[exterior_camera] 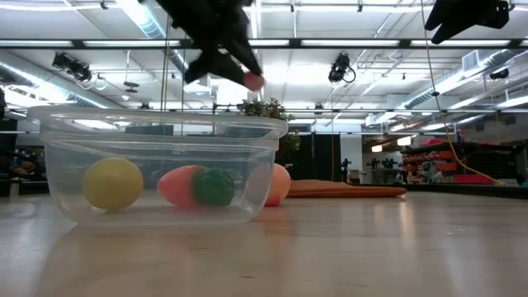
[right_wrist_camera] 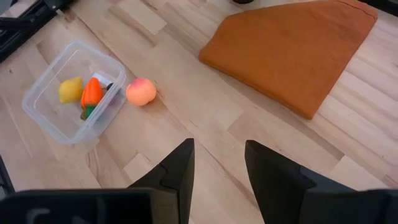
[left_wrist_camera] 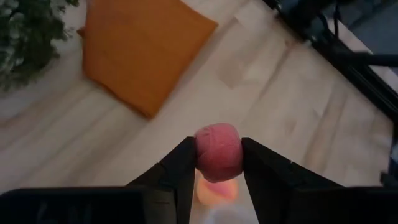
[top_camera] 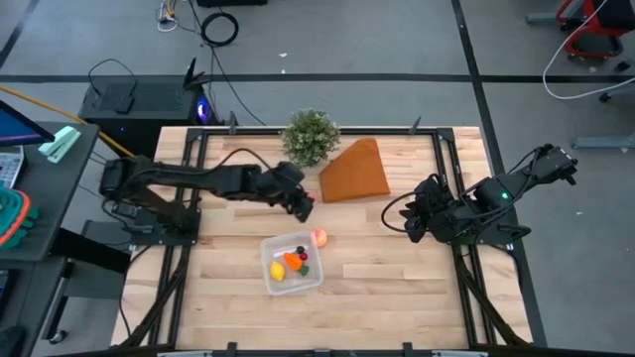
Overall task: Pick and placing Produce into tupperware
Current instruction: Put the small pink peach into the transparent bin, then put the big peach into the transparent bin
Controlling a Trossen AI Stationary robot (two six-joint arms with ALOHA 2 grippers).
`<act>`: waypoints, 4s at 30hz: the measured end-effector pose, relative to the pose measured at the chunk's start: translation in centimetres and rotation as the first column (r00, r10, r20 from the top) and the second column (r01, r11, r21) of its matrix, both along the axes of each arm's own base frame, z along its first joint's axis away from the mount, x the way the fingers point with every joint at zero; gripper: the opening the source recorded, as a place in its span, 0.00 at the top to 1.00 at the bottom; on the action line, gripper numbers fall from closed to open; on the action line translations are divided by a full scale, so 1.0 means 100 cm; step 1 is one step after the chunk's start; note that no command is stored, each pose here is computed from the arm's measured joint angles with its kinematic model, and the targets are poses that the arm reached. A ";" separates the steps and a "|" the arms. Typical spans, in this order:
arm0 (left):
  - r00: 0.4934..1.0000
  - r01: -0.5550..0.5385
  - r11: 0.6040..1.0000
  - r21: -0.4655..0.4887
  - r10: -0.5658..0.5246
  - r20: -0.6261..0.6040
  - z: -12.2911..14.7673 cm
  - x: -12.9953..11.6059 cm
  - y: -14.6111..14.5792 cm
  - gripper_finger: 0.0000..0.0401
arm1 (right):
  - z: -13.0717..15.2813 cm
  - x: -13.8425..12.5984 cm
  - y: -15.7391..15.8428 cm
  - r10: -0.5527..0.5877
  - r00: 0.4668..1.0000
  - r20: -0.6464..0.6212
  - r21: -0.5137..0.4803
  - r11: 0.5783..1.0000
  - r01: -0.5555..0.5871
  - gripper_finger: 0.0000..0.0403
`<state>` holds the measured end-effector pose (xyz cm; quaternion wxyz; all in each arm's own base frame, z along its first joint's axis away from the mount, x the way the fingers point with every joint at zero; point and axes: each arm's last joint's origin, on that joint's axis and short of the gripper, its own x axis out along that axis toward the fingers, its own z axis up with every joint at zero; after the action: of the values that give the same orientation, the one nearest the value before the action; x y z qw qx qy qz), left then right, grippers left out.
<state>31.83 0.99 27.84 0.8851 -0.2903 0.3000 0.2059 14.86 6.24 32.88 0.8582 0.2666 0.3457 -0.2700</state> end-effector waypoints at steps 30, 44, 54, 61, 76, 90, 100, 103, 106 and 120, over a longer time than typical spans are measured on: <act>0.833 0.246 0.959 -0.143 -0.285 -0.474 -0.072 -0.015 -0.102 0.68 | 0.001 0.001 0.001 0.003 1.000 0.015 0.006 1.000 -0.003 0.72; 0.710 0.366 0.926 -0.089 -0.340 -0.617 -0.109 -0.011 -0.107 0.67 | 0.001 0.001 0.001 0.004 1.000 0.015 0.005 1.000 -0.004 0.72; 0.718 0.363 0.928 -0.085 -0.337 -0.609 -0.111 -0.012 -0.108 0.61 | 0.001 0.001 0.001 0.007 1.000 0.013 0.003 1.000 -0.007 0.72; 0.728 0.339 0.936 -0.091 -0.323 -0.604 -0.109 -0.011 -0.108 0.50 | 0.001 0.001 0.001 0.008 1.000 0.013 0.002 1.000 -0.008 0.72; 0.838 0.391 0.918 0.068 -0.325 -0.439 -0.038 0.028 -0.110 0.46 | 0.000 0.001 0.001 0.024 1.000 0.001 -0.003 1.000 -0.024 0.72; 0.897 0.363 0.911 0.196 -0.284 -0.340 0.018 0.051 -0.073 0.48 | -0.015 -0.023 0.032 0.131 0.991 -0.037 0.065 0.990 -0.129 0.72; 0.870 0.379 0.914 0.147 -0.297 -0.394 0.016 0.047 -0.056 0.48 | -0.072 -0.016 0.064 0.150 0.974 0.167 0.184 0.966 -0.181 0.72; 0.869 0.378 0.918 0.122 -0.306 -0.389 0.015 0.050 -0.047 0.48 | -0.083 -0.013 0.064 0.133 0.972 0.194 0.194 0.966 -0.171 0.72; 0.873 0.363 0.926 0.108 -0.297 -0.387 0.014 0.051 -0.038 0.48 | -0.084 -0.009 0.061 0.160 0.966 0.201 0.134 0.973 -0.189 0.72; 0.862 0.325 0.941 0.092 -0.255 -0.438 0.018 0.042 -0.018 0.50 | -0.093 0.061 0.019 0.461 0.883 0.089 -0.107 0.886 -0.452 0.54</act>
<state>35.99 -0.85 29.61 0.8411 -0.1175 0.5057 0.1515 20.99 8.15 23.58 0.9259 0.1563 0.3387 -0.0593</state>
